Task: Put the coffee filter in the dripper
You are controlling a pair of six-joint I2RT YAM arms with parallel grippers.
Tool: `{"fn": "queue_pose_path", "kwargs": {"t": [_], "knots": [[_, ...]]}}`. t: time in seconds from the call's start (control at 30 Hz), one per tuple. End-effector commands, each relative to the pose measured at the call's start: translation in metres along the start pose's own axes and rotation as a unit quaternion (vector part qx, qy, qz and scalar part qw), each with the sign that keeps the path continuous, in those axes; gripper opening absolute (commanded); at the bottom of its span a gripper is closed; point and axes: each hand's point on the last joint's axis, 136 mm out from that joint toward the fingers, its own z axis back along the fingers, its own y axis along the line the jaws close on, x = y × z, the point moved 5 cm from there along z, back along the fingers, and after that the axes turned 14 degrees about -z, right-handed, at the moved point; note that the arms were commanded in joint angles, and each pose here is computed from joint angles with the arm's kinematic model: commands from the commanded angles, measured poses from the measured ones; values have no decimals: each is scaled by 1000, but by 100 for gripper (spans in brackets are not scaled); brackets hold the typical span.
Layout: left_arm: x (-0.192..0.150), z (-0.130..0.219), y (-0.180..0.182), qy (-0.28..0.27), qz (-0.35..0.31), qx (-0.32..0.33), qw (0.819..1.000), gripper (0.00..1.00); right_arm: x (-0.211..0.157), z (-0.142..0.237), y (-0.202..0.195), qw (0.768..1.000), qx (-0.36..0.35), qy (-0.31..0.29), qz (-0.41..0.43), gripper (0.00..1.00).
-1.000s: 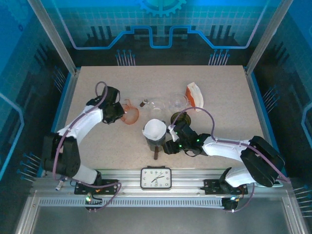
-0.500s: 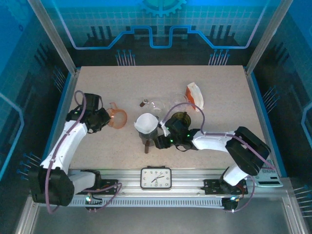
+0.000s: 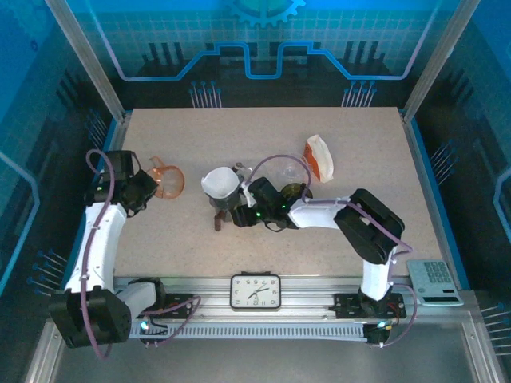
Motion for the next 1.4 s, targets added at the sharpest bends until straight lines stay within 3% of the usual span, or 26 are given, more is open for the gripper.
{"fn": "queue_pose_path", "kwargs": {"t": [0.0, 0.4, 0.6, 0.83, 1.0, 1.17, 1.37], "knots": [[24, 24, -13, -52, 6, -40, 998, 0, 9, -16, 12, 1000, 12, -5, 11, 45], [38, 38, -13, -81, 25, -52, 995, 0, 38, -60, 29, 1000, 31, -4, 2, 44], [46, 45, -18, -92, 26, -60, 994, 0, 42, -60, 33, 999, 35, -5, 0, 47], [68, 61, -33, -118, 24, -83, 989, 0, 29, -31, 28, 999, 33, -11, -7, 49], [71, 75, -67, -131, -14, -132, 982, 0, 17, 0, 26, 999, 39, -20, -18, 50], [52, 94, -111, -131, -78, -177, 972, 0, 10, 40, 20, 998, 27, -46, -21, 51], [-6, 103, -159, -88, -180, -226, 953, 0, -1, 100, 1, 995, -28, -92, -18, 51]]}}
